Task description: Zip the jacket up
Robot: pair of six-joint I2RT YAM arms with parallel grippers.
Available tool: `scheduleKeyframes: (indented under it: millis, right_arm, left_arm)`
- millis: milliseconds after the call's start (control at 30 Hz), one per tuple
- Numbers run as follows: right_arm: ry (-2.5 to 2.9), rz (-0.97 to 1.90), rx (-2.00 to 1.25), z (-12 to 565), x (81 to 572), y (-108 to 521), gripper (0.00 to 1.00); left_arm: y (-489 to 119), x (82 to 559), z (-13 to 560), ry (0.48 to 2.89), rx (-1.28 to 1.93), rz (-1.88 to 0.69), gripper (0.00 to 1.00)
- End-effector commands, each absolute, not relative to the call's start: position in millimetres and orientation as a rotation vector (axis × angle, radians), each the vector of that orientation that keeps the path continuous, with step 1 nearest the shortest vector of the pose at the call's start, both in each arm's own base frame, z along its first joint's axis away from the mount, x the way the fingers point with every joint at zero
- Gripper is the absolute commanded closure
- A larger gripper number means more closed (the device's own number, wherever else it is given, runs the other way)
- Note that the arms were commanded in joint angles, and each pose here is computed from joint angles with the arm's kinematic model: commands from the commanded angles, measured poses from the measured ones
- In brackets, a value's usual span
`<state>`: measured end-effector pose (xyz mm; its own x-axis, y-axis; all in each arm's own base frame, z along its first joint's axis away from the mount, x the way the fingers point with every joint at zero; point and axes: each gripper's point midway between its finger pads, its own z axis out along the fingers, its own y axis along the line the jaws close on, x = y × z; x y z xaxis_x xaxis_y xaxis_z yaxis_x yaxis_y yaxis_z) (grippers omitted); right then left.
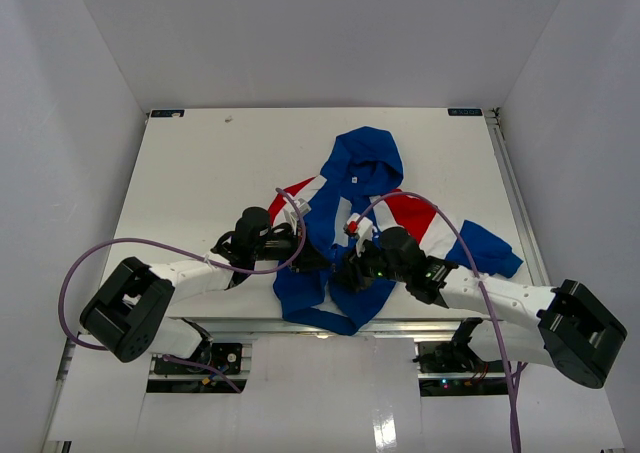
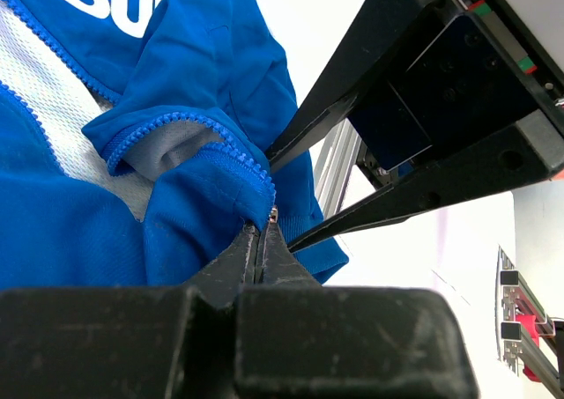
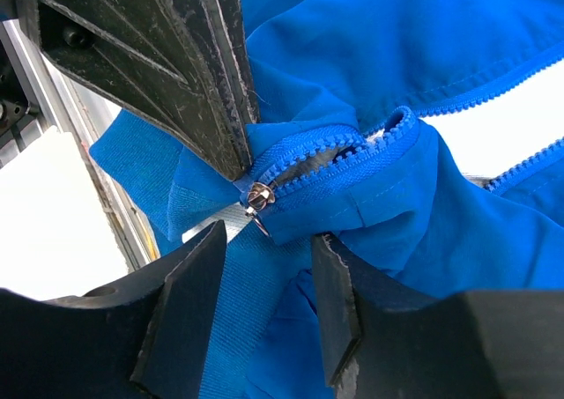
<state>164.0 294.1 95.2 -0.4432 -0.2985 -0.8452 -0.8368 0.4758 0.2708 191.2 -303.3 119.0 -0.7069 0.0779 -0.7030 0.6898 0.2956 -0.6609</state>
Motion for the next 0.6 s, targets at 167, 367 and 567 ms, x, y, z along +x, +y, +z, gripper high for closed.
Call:
scheduleKeyframes:
  millis: [167, 367, 567]
  right_arm:
    - [1.945, 0.979, -0.880, 109.2, 161.4, 296.9, 0.51]
    - [1.963, 1.012, -0.867, 101.8, 159.4, 301.4, 0.52]
    - [1.967, 1.034, -0.868, 97.6, 158.9, 308.6, 0.53]
  left_arm:
    - [-305.7, 190.7, 126.0, 1.986, 0.698, -1.452, 1.00]
    - [-305.5, 191.0, 125.8, 1.986, 0.696, -1.448, 1.00]
    - [-305.7, 191.2, 125.1, 1.989, 0.698, -1.449, 1.00]
